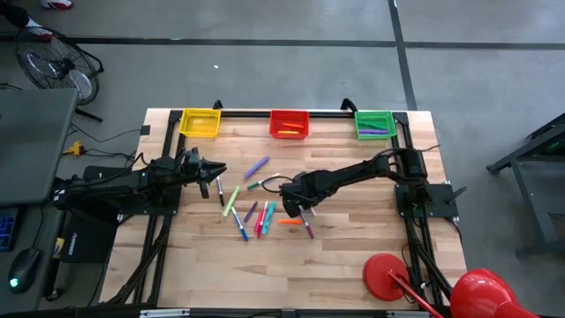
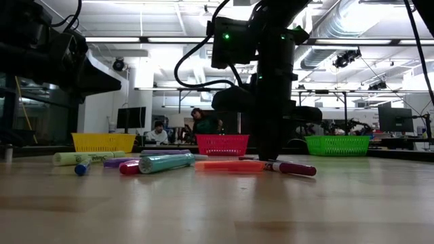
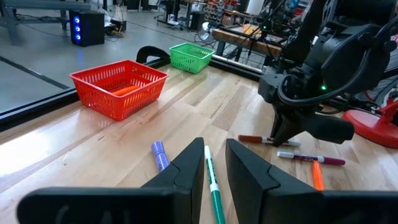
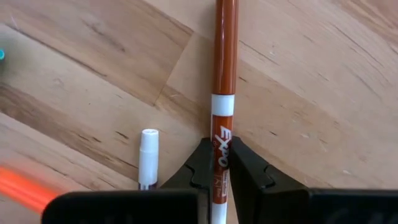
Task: Pick & Place Markers
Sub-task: Put the brown marker into the yellow bin
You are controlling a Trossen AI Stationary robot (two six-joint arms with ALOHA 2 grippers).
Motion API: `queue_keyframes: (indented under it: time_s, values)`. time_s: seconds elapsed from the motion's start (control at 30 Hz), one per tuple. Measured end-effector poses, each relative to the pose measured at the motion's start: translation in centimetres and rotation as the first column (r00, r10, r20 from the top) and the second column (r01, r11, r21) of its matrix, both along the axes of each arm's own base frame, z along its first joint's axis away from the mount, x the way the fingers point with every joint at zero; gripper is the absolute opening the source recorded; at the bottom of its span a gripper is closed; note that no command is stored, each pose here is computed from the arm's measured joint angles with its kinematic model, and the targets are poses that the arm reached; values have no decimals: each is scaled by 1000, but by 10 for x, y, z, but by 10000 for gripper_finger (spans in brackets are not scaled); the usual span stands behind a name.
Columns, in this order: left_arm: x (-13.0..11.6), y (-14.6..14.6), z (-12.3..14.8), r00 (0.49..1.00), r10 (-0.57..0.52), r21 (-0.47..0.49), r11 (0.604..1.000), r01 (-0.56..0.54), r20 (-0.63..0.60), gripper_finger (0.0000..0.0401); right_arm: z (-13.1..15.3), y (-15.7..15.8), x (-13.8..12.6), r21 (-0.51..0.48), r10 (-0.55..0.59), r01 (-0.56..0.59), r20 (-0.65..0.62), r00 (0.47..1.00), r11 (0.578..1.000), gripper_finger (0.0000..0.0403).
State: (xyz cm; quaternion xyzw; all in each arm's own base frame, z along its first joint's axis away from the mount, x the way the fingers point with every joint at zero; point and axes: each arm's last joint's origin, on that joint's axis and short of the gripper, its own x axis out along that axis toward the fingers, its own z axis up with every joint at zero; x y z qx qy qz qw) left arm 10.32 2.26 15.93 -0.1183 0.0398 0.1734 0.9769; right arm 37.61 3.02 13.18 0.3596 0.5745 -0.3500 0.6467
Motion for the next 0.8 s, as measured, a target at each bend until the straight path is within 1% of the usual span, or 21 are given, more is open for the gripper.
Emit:
queue_keyframes:
  time_s: [0.23, 0.47, 0.53, 0.67, 0.8]
  values:
    - [0, 0, 0, 1000, 0, 0, 1000, 0, 0, 64, 17, -1, -6, 26, 45, -45, 10, 999, 999, 17]
    - [0, 0, 0, 1000, 3, 1, 1000, -3, 0, 64, 25, -4, -8, -10, 126, -126, 17, 992, 992, 17]
    - [0, 1, 0, 1000, 30, 4, 1000, -30, 3, 64, 27, -3, -8, -15, 161, -160, 23, 987, 987, 17]
    - [0, 2, 2, 998, 54, 9, 998, -54, 21, 64, 31, -2, -8, -43, 175, -173, 39, 984, 984, 17]
    - [0, 1, 3, 998, 52, 10, 999, -53, 31, 64, 39, -2, -5, -83, 208, -201, 93, 974, 976, 17]
